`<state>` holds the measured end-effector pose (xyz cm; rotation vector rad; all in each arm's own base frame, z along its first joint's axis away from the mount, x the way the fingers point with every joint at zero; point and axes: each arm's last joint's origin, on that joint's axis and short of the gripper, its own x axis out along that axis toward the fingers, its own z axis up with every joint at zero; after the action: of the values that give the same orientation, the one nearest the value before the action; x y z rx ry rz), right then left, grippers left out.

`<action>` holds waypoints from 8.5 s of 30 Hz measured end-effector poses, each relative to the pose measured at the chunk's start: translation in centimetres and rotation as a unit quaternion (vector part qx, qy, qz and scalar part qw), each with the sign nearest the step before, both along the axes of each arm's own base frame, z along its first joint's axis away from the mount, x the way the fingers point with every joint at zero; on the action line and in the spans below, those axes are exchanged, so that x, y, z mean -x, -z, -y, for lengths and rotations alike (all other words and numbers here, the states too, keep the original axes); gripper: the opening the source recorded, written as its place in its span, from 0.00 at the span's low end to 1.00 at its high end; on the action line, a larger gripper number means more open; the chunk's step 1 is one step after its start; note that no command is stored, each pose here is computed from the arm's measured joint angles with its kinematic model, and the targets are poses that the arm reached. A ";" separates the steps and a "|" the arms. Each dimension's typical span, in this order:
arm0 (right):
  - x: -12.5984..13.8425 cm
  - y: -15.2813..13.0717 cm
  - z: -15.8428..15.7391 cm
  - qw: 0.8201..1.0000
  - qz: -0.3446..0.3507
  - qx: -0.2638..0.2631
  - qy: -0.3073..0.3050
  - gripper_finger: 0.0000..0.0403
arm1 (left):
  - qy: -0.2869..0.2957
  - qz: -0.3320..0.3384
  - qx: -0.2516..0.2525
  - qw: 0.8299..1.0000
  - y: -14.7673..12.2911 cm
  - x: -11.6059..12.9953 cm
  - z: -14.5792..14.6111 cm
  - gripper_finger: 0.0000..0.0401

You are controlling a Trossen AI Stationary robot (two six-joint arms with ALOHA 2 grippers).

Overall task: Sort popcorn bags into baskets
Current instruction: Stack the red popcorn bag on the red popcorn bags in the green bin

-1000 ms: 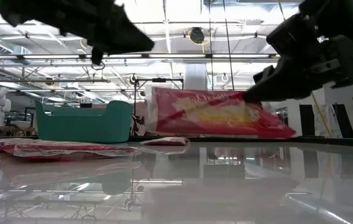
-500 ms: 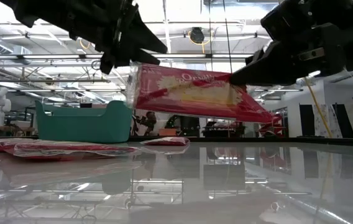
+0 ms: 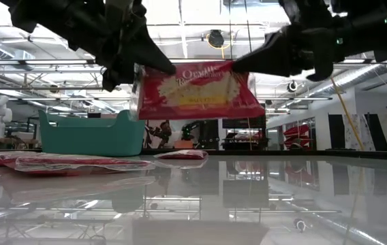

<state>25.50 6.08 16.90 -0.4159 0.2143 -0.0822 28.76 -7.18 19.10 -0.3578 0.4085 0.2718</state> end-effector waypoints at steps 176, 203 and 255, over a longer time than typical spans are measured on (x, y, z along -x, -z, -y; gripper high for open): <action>3.4 1.7 1.5 0.980 -0.015 -0.197 0.000 0.44 | -0.364 -0.294 -0.099 0.878 -1.7 12.8 -24.7 0.01; 2.8 1.4 8.2 0.984 -0.003 -0.173 0.034 0.44 | -0.078 -0.012 -0.115 0.990 -5.3 3.6 -7.0 0.03; -9.8 6.4 15.9 0.969 -0.191 -0.142 0.068 0.54 | -0.070 -0.037 -0.114 0.990 -2.7 2.2 -3.9 0.05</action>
<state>35.27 -9.85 10.48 -0.1267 0.6273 -0.1039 26.51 -3.29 21.78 -0.1517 0.4203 0.4665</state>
